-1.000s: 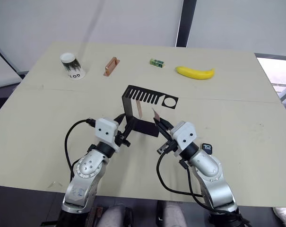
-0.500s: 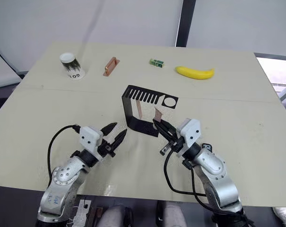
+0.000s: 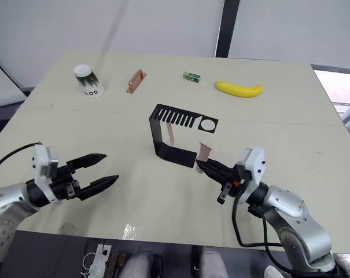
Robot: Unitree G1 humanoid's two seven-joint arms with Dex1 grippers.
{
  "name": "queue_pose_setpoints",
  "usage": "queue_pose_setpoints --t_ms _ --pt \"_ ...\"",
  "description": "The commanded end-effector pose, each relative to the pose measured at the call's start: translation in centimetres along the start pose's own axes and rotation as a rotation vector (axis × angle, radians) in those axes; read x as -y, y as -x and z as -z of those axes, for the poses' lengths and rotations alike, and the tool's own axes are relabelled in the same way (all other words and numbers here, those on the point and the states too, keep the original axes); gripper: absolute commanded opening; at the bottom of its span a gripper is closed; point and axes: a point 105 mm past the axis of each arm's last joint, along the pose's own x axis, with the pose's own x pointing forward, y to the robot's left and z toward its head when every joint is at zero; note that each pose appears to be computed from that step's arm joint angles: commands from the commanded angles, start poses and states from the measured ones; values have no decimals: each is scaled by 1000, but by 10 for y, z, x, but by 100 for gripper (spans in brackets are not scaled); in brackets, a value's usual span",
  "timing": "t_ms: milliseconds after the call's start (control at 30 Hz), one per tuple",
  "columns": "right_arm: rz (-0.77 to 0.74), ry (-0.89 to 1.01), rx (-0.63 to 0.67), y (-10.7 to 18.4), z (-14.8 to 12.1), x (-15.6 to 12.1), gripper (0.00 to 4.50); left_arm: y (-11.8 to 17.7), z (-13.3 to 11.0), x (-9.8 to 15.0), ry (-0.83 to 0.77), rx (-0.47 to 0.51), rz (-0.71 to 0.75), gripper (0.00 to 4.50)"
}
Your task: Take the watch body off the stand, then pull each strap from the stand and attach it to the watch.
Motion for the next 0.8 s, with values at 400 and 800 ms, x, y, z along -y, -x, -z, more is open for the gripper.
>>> queue_pose_setpoints --t_ms 400,800 --pt "-379 -257 15 -29 -9 -48 0 -62 -45 46 257 158 418 446" --pt "-473 -312 12 -37 -6 -59 0 -76 -49 68 338 161 583 446"
